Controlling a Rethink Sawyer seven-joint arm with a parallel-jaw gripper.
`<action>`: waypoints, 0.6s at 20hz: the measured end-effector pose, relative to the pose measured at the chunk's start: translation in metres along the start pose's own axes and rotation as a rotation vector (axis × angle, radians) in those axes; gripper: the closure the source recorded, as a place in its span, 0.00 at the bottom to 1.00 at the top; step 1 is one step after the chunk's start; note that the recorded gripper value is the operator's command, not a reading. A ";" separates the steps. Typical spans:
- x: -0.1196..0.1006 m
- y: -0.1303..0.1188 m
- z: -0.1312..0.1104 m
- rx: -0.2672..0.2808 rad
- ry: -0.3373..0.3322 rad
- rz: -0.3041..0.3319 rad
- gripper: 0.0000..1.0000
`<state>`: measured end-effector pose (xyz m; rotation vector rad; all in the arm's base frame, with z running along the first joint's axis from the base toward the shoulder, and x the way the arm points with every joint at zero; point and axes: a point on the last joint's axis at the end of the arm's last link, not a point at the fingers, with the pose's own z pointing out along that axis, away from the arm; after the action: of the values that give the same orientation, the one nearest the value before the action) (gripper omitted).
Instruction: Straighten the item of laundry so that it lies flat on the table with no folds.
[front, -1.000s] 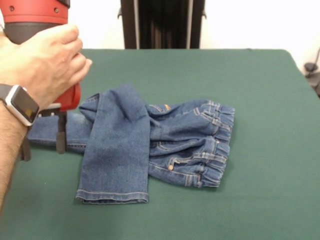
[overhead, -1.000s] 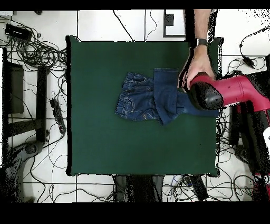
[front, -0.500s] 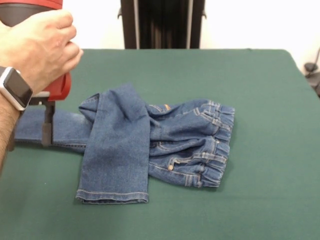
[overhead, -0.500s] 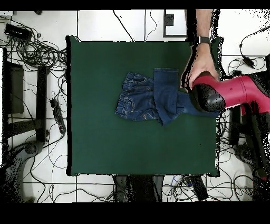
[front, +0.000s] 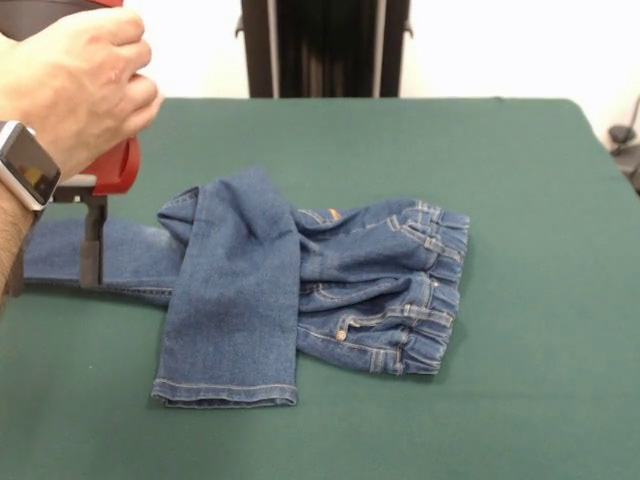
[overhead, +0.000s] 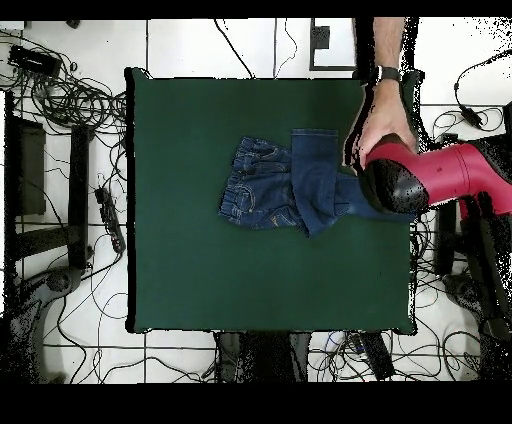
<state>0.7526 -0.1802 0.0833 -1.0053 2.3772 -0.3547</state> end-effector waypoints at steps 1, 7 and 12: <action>-0.001 0.000 0.000 0.001 -0.004 0.000 0.00; -0.004 0.000 0.000 0.009 -0.028 -0.002 0.00; -0.008 -0.002 0.001 0.003 -0.043 0.023 0.00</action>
<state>0.7589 -0.1759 0.0860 -0.9742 2.3466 -0.3252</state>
